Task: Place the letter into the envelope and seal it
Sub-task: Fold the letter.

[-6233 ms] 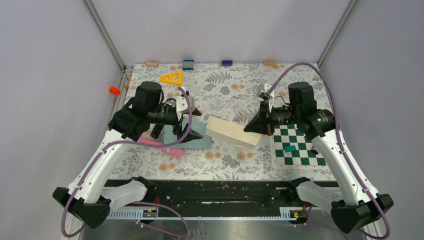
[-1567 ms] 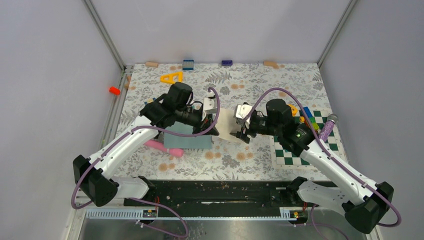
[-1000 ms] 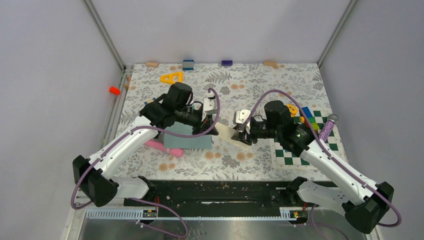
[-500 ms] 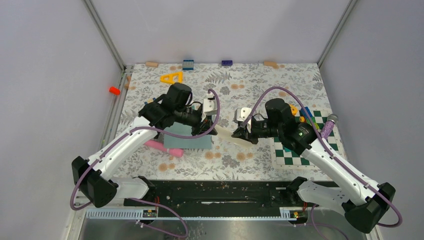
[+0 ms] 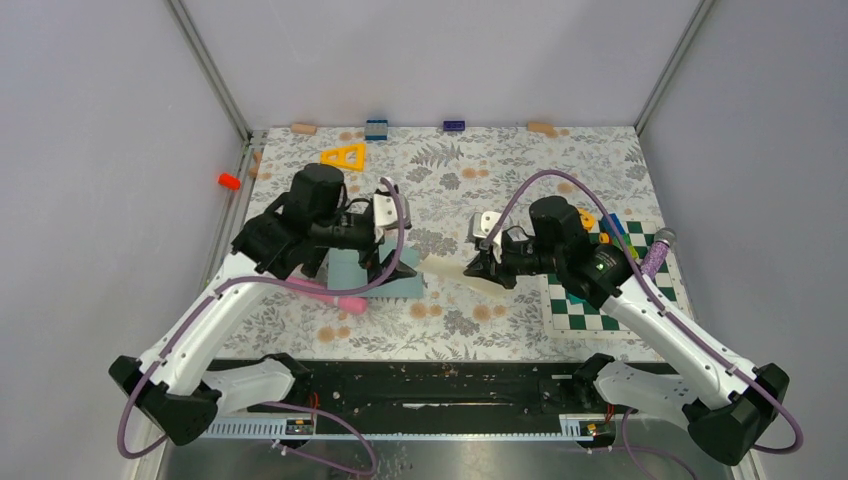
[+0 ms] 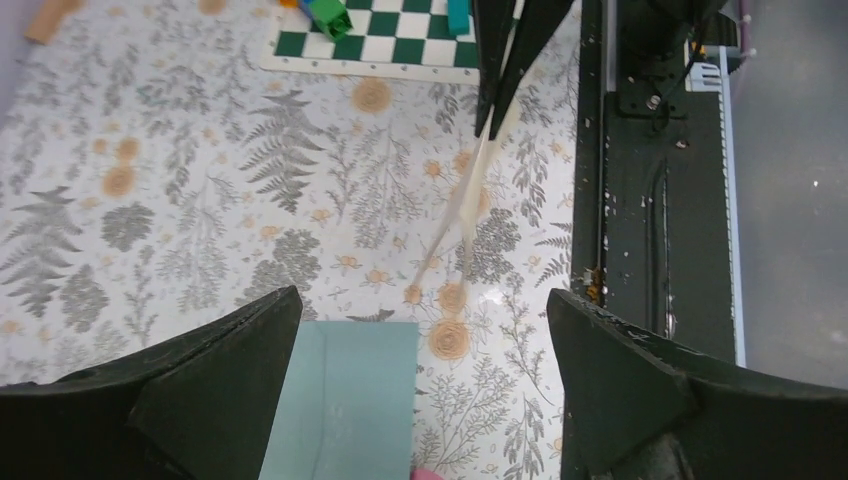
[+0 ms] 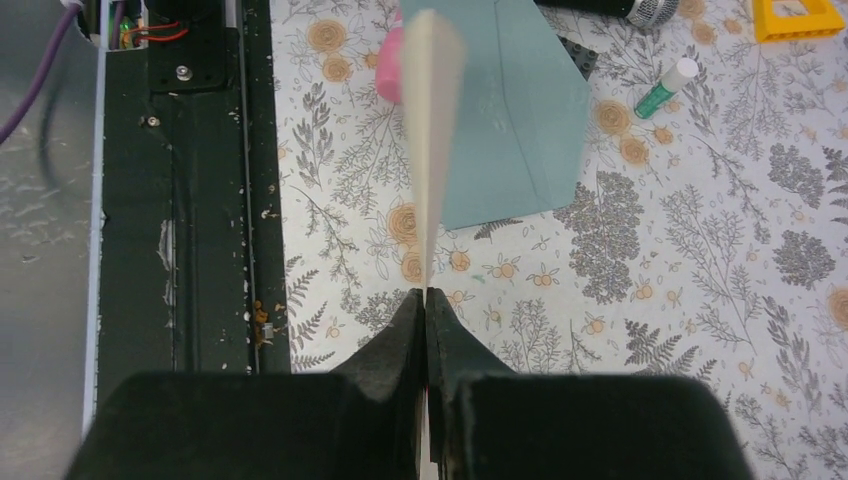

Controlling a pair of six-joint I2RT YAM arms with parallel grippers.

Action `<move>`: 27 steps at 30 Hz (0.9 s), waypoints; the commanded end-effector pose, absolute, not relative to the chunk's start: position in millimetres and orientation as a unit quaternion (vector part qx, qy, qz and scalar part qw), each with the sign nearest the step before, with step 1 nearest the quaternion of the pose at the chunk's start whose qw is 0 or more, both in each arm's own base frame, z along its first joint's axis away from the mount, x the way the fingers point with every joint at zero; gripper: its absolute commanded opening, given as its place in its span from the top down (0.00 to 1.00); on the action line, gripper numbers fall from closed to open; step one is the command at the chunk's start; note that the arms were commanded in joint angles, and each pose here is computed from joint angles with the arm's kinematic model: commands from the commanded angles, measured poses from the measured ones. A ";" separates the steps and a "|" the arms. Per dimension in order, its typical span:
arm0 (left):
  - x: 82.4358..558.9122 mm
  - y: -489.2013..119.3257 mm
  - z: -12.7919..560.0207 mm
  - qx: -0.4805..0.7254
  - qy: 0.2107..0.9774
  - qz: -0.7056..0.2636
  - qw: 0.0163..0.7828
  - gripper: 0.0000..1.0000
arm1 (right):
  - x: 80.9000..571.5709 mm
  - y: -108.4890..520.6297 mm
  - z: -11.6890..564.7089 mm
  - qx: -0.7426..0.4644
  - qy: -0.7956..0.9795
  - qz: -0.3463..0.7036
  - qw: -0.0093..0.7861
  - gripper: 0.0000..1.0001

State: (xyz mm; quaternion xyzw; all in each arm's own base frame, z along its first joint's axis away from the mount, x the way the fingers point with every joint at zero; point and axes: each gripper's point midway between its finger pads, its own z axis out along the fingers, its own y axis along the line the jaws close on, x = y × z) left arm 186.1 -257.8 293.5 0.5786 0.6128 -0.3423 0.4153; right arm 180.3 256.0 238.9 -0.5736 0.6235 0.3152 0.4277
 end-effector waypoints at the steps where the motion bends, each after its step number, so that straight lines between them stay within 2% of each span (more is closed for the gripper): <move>1: 192.9 -257.7 321.9 0.574 0.591 -0.338 0.455 0.01 | 171.9 259.1 261.7 -0.558 0.610 0.353 0.438 1.00; 10: 183.6 -289.2 321.2 0.582 0.579 -0.402 0.404 0.02 | 172.1 259.9 263.5 -0.537 0.616 0.382 0.431 1.00; 13: 180.4 -297.7 320.9 0.588 0.577 -0.413 0.388 0.08 | 172.9 260.2 261.5 -0.536 0.619 0.385 0.427 1.00; 16: 177.2 -304.1 319.1 0.594 0.575 -0.419 0.375 0.26 | 173.6 260.1 260.5 -0.535 0.620 0.385 0.426 1.00; 19: 176.0 -306.7 318.1 0.596 0.574 -0.424 0.369 0.50 | 174.6 259.1 261.3 -0.533 0.620 0.385 0.428 1.00; 26: 174.6 -305.9 314.2 0.597 0.575 -0.424 0.365 0.98 | 178.2 257.5 263.3 -0.524 0.622 0.387 0.434 1.00; 27: 174.3 -305.6 313.9 0.597 0.575 -0.424 0.365 1.00 | 178.6 257.2 263.3 -0.523 0.623 0.387 0.434 1.00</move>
